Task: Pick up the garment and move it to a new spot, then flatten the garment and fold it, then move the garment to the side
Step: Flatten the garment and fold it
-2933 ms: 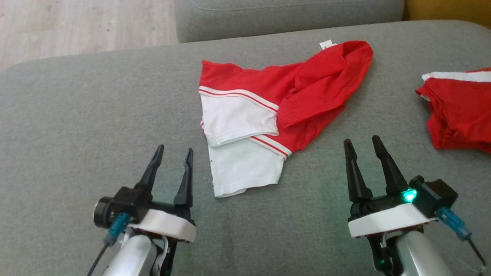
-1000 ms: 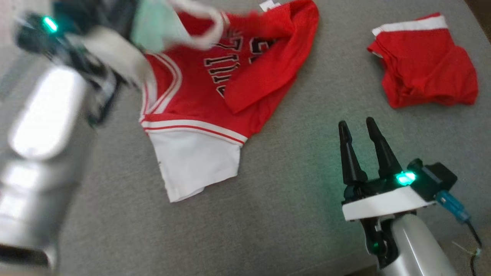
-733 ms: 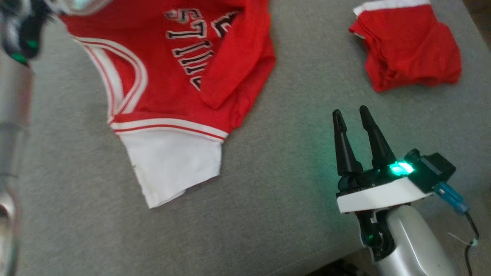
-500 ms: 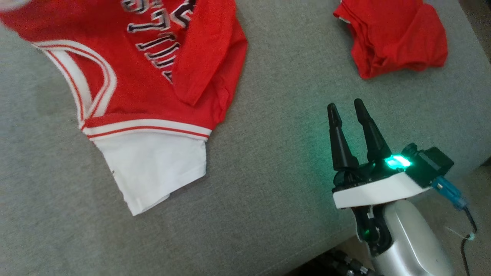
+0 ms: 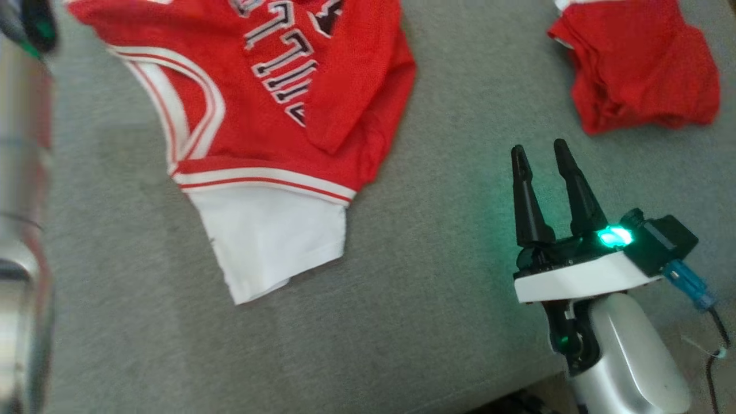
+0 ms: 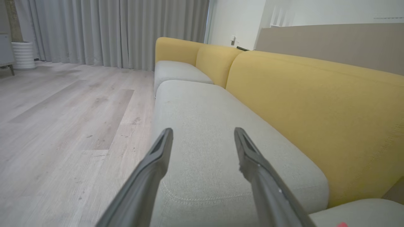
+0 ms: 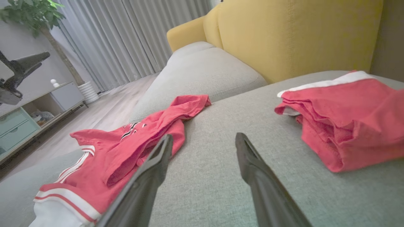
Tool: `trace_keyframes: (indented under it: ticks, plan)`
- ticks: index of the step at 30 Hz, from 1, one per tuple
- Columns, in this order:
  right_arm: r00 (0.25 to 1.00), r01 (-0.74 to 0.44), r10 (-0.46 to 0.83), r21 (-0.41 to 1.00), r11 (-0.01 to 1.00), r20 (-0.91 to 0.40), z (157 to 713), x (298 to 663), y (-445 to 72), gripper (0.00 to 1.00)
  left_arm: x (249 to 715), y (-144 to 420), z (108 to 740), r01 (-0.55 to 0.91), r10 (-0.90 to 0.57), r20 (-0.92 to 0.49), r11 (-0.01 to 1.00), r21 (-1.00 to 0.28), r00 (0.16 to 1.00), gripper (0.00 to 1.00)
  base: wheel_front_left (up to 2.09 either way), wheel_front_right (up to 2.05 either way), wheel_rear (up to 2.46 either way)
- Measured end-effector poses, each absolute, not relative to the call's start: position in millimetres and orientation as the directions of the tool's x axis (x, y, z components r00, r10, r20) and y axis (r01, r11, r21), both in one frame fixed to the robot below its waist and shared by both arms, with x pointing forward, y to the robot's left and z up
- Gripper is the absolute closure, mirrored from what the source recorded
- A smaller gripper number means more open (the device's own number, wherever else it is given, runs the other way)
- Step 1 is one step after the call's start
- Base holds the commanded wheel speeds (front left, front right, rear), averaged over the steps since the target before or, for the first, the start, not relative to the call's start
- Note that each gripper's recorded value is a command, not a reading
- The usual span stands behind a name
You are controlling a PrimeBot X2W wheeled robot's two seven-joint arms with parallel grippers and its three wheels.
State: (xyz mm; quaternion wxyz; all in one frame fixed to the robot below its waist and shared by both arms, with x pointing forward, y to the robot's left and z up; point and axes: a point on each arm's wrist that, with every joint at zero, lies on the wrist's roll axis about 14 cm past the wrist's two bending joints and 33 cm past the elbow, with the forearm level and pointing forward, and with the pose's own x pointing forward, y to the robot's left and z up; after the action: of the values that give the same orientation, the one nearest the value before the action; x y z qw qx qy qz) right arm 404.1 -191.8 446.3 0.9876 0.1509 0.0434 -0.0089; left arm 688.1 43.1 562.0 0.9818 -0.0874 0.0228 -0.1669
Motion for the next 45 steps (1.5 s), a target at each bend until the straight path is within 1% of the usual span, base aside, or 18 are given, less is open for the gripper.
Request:
trace_keyframes:
  ticks: [2,3,6,10,13,15,21,22,26,31,35,41,45]
  plan:
    - [0.997,0.012,0.009,0.289,0.957,-0.073,452,405,-188,0.0,670,48,553,0.323,-0.333,-0.013,0.923,-0.209,0.943,0.0,0.0,0.0,0.0]
    - [0.997,0.012,0.009,0.289,0.957,-0.073,452,405,-188,0.0,670,48,553,0.323,-0.333,-0.013,0.923,-0.209,0.943,0.0,0.0,0.0,0.0]
    - [0.998,-0.006,0.022,0.275,0.962,-0.055,457,405,-184,0.0,639,52,537,0.327,-0.34,-0.016,0.917,-0.229,0.94,0.0,0.0,0.0,0.0]
    - [0.997,-0.058,0.069,0.263,0.963,-0.032,463,411,-169,0.0,602,74,526,0.31,-0.319,-0.011,0.928,-0.208,0.948,0.0,0.0,0.0,0.0]
    - [0.996,-0.087,0.093,0.254,0.963,-0.011,469,412,-161,0.0,570,87,512,0.289,-0.303,-0.037,0.933,-0.216,0.952,0.0,0.0,0.0,0.0]
    - [0.994,-0.109,0.114,0.253,0.961,-0.005,472,410,-153,0.0,547,94,500,0.279,-0.299,-0.065,0.936,-0.215,0.952,0.0,0.0,0.0,0.0]
    - [0.989,-0.151,0.147,0.255,0.955,0.036,487,401,-141,0.0,485,105,489,0.238,-0.26,-0.066,0.942,-0.236,0.963,0.0,0.0,0.0,0.0]
    - [0.988,-0.153,0.147,0.256,0.955,0.042,489,398,-140,0.0,464,105,480,0.218,-0.245,-0.082,0.944,-0.246,0.966,0.0,0.0,0.0,0.0]
    - [0.983,-0.183,0.18,0.239,0.954,0.036,488,390,-130,0.0,427,111,462,0.171,-0.204,-0.124,0.957,-0.234,0.971,0.0,0.0,0.0,0.0]
    - [0.978,-0.209,0.203,0.234,0.949,0.049,493,387,-122,0.0,403,119,462,0.095,-0.126,-0.11,0.963,-0.253,0.986,0.0,0.0,0.0,0.0]
    - [0.976,-0.219,0.217,0.237,0.946,0.037,488,390,-117,0.0,389,117,451,0.094,-0.129,-0.136,0.966,-0.241,0.982,0.0,0.0,0.0,0.0]
    - [0.963,-0.256,0.269,0.234,0.938,-0.022,469,399,-100,0.0,392,116,445,0.086,-0.125,-0.148,0.965,-0.249,0.981,0.0,0.0,0.0,0.0]
    - [0.945,-0.281,0.315,0.273,0.92,-0.088,455,422,-83,0.0,399,118,441,0.081,-0.123,-0.156,0.964,-0.252,0.98,0.0,0.0,0.0,0.0]
